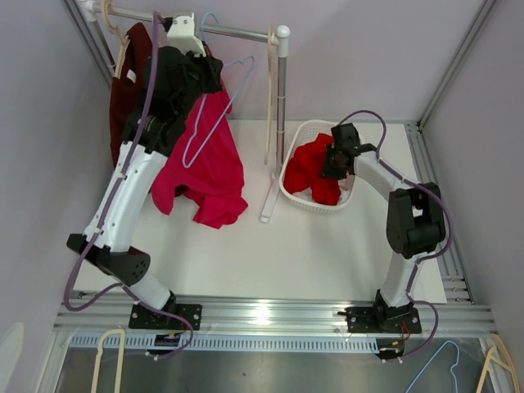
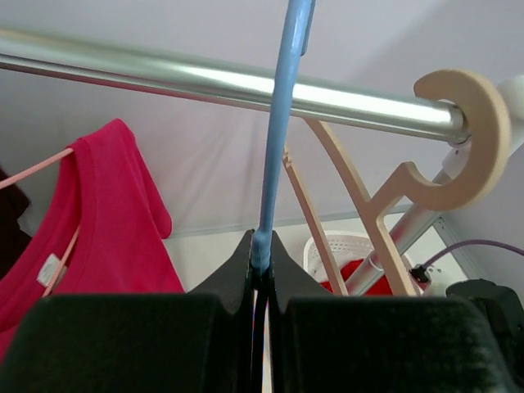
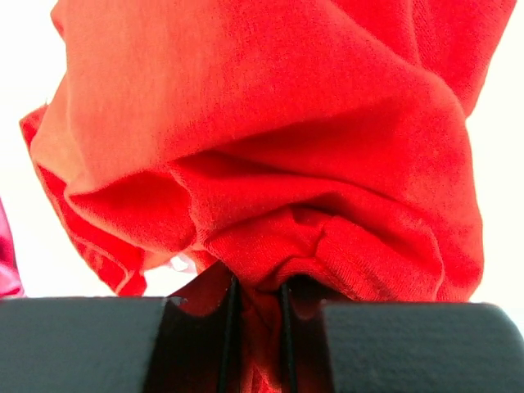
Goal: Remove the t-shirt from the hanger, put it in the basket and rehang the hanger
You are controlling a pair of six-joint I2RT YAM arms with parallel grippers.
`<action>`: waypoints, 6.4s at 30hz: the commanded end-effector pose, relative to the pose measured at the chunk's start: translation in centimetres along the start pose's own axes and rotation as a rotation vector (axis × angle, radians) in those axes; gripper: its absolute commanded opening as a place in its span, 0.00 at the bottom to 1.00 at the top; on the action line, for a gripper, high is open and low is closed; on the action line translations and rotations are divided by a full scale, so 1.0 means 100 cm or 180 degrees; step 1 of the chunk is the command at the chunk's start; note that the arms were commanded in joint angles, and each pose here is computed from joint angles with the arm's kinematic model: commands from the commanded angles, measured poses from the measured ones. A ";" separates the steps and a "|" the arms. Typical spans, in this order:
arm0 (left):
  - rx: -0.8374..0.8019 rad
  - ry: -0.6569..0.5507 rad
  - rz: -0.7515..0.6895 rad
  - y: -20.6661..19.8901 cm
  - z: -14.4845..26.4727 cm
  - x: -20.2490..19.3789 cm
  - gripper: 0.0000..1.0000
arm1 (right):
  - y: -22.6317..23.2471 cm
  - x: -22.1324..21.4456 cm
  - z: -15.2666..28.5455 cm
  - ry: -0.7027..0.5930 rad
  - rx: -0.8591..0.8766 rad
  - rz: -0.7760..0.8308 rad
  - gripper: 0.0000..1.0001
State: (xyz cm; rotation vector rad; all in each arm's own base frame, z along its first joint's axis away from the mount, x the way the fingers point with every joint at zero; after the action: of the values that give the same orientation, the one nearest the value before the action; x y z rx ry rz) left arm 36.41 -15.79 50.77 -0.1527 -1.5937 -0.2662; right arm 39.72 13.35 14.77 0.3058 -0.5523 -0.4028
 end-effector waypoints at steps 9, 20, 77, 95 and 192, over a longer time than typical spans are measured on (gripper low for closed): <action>-0.0038 -0.0199 -0.0143 -0.005 -0.036 0.008 0.01 | 0.000 -0.004 -0.030 0.0104 -0.0186 0.0099 0.53; -0.0089 -0.0185 -0.0148 -0.009 -0.045 0.003 0.01 | 0.028 0.047 0.071 -0.0654 0.0004 0.0127 0.98; 0.0030 -0.0034 0.0062 0.073 0.045 0.031 0.89 | 0.057 0.051 0.145 -0.0851 0.0574 0.0271 0.99; 0.0670 0.0292 -0.0035 0.123 -0.022 -0.015 0.81 | 0.055 0.051 0.144 -0.0826 0.0598 0.0301 0.99; 0.2536 0.0880 0.0168 0.062 0.102 -0.040 0.01 | 0.195 -0.215 0.266 -0.1061 0.3494 0.2195 0.99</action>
State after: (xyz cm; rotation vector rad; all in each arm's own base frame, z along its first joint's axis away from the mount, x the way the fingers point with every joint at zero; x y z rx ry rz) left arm 28.68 -7.06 45.52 0.4229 -1.2567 0.3220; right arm 13.11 33.65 29.51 0.9427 -1.0038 0.5978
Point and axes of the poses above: each gripper's point midway between its finger pads, its own z axis back along the fingers, its own y axis along the line the jaws close on, x = y × z, the point moved 7 cm from there along z, back along the fingers, and after that the axes turned 15 degrees about -z, right-handed, at the moved point
